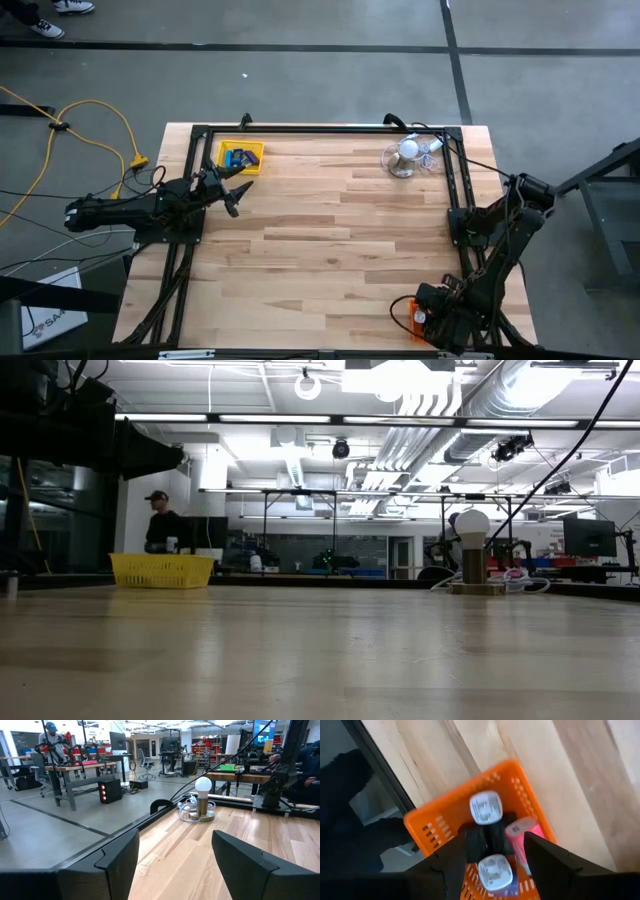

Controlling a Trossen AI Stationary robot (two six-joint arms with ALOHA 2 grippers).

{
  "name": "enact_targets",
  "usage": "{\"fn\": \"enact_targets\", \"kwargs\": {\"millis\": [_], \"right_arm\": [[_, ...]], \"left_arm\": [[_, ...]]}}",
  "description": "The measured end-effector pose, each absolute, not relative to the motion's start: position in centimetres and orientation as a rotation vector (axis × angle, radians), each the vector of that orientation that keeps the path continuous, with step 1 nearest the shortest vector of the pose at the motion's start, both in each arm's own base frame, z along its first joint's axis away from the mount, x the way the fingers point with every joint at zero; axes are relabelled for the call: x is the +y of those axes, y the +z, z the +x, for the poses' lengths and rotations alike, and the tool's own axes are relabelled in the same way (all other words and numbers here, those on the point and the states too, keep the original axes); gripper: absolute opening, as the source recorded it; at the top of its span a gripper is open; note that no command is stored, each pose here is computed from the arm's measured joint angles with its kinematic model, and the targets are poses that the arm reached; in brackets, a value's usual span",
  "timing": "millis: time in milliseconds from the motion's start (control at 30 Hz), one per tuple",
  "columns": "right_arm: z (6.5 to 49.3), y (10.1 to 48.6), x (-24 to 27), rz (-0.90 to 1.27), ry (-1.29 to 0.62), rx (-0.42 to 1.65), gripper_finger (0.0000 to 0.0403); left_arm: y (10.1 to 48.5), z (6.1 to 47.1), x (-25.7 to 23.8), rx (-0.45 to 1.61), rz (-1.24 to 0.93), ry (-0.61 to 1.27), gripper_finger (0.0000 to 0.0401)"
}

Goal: Pick & Place Office items
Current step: Return to Home Position

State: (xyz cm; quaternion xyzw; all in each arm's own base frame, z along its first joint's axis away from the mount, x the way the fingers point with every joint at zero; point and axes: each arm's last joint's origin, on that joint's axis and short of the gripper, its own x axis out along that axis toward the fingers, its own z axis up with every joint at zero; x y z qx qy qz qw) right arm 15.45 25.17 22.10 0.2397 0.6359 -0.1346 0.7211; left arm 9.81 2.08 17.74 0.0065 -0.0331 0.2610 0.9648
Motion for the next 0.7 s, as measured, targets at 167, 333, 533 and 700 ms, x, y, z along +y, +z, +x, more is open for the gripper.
{"fn": "enact_targets", "kwargs": {"millis": [167,333,533,700], "right_arm": [[16.6,23.0,24.0,0.516,-0.263,1.355,0.0183],[18.7,23.7,22.5,0.465,-0.196,1.294,0.0183],[21.1,24.7,19.8,0.403,-0.177,1.198,0.0183],[22.7,25.7,17.0,0.364,-0.254,1.086,0.0183]], "left_arm": [[17.7,9.8,2.1,-0.067,0.013,0.528,0.0243],[17.7,9.8,2.1,-0.067,0.013,0.528,0.0243],[17.7,9.8,2.1,-0.067,0.013,0.528,0.0243],[17.7,9.8,2.1,-0.067,0.013,0.528,0.0243]]}}
